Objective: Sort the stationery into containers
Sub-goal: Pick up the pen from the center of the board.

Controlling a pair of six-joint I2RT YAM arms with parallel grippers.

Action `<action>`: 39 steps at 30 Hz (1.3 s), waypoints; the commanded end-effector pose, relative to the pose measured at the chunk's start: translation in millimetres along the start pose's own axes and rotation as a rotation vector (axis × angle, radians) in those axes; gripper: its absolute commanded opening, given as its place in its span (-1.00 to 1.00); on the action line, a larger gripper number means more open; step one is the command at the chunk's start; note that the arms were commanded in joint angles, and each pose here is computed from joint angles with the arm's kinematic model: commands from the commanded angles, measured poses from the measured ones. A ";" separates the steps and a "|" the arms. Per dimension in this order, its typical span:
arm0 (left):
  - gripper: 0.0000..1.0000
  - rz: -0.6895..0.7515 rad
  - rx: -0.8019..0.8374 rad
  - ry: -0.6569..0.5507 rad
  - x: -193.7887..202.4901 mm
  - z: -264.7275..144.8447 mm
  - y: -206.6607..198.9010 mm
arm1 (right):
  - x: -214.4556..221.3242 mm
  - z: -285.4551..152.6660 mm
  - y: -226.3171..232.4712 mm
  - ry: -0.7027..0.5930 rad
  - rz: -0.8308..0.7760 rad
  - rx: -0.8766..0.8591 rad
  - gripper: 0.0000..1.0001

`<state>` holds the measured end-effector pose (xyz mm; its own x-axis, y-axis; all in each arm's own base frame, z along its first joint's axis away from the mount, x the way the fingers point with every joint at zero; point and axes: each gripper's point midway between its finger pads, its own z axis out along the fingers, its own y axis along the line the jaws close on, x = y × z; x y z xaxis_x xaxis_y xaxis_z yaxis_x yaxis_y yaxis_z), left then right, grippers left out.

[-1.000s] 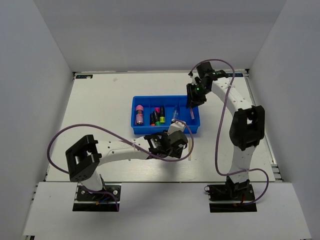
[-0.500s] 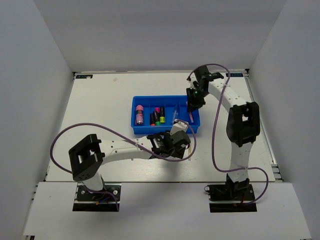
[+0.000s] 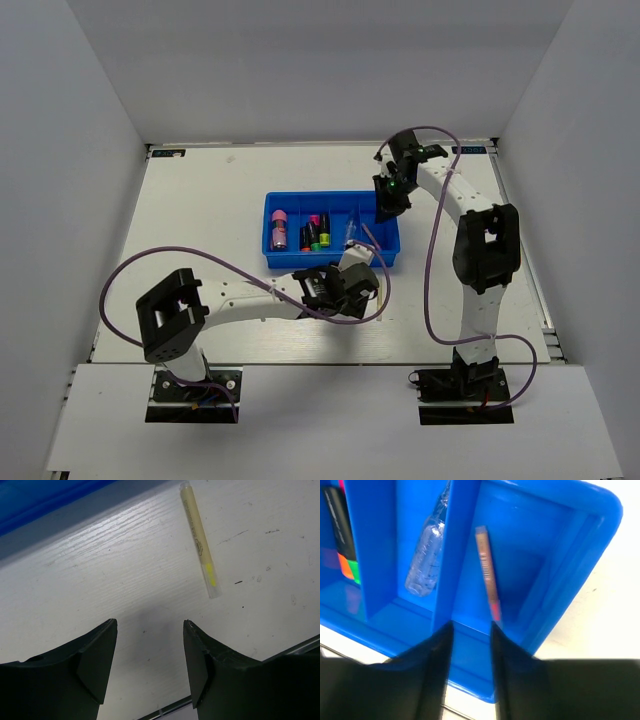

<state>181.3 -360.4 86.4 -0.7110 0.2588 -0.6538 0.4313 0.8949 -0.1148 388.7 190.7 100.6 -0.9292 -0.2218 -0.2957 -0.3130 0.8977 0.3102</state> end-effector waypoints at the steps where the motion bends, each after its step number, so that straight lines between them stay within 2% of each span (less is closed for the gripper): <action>1: 0.32 -0.026 0.022 -0.047 -11.9 -14.9 -1.1 | -6.3 -7.3 1.6 -0.035 -0.002 -0.001 -0.74; 2: 0.32 -0.022 0.021 -0.046 -11.5 -15.1 -1.0 | -6.1 -6.8 1.7 -0.035 -0.001 0.001 -0.95; 3: 0.32 -0.022 0.023 -0.047 -11.6 -15.1 -1.4 | -5.2 -6.5 2.3 -0.030 0.001 0.001 -0.91; 5: 0.32 -0.023 0.024 -0.050 -12.0 -14.8 -1.6 | -5.9 -8.1 1.5 -0.033 0.005 0.002 -0.67; 6: 0.32 -0.025 0.022 -0.049 -12.3 -15.5 -0.6 | -5.3 -8.3 3.5 -0.033 -0.002 -0.004 -0.32; 7: 0.32 -0.023 0.021 -0.046 -11.2 -14.9 -0.9 | -5.2 -9.3 4.7 -0.034 -0.002 -0.013 -0.21; 9: 0.24 -0.021 0.024 -0.048 -12.1 -14.2 -2.3 | -2.6 -17.9 12.6 -0.042 -0.012 -0.049 -0.17; 10: 0.21 -0.016 0.027 -0.047 -12.6 -12.4 -4.2 | -1.0 -21.8 14.0 -0.047 -0.015 -0.060 -0.28; 11: 0.17 -0.008 0.030 -0.048 -14.7 -10.3 -7.0 | -2.4 -26.5 17.1 -0.063 -0.040 -0.070 -0.49; 12: 0.12 -0.003 0.041 -0.049 -18.1 -10.1 -12.4 | -3.3 -46.1 21.6 -0.117 -0.076 -0.064 -0.99; 14: -0.07 0.027 0.046 -0.039 -20.3 -2.9 -19.1 | 7.5 -60.6 17.7 -0.158 -0.103 -0.023 -1.00; 15: -0.10 0.024 0.056 -0.054 -28.9 -3.3 -25.3 | 1.6 -79.5 12.1 -0.238 -0.132 0.029 -1.00; 16: -0.10 0.029 0.058 -0.058 -31.9 -1.1 -27.2 | 18.6 -79.4 0.0 -0.251 -0.134 0.089 -1.00; 17: -0.10 0.035 0.059 -0.063 -38.4 5.7 -33.8 | 13.9 -98.0 -11.9 -0.328 -0.175 0.171 -0.73; 18: -0.10 0.030 0.067 -0.064 -40.8 8.7 -37.3 | 19.2 -101.3 -23.4 -0.338 -0.173 0.212 0.23; 19: 0.05 0.042 0.060 -0.038 -34.3 17.3 -37.6 | 41.7 -95.8 -33.5 -0.321 -0.184 0.264 0.33; 20: 0.15 0.029 0.062 -0.045 -42.3 23.6 -43.1 | 50.4 -98.6 -39.5 -0.313 -0.195 0.275 0.22; 21: 0.18 0.020 0.061 -0.040 -43.0 27.2 -43.3 | 56.5 -116.2 -34.9 -0.361 -0.204 0.274 -0.99; 22: 0.24 0.021 0.047 -0.026 -39.1 36.7 -42.5 | 83.9 -100.7 -41.5 -0.293 -0.182 0.265 -1.00; 25: 0.26 0.000 0.042 -0.012 -40.5 51.4 -48.8 | 113.3 -105.2 -47.3 -0.328 -0.170 0.270 -1.00; 27: 0.26 -0.009 0.033 0.008 -34.3 61.3 -50.3 | 124.6 -108.4 -48.9 -0.349 -0.154 0.273 -0.90; 31: 0.26 -0.016 0.011 0.029 -29.2 72.7 -50.2 | 132.1 -113.3 -51.7 -0.412 -0.097 0.275 -0.90; 39: 0.18 -0.022 -0.032 0.032 -23.0 88.9 -48.0 | 133.6 -119.3 -58.1 -0.437 -0.066 0.288 -0.90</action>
<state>218.4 -430.8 23.8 -0.7489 0.2945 -0.5936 0.4169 0.9057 -0.0766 250.9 66.7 142.6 -0.7491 -0.1887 -0.6350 -0.2729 0.9613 0.0363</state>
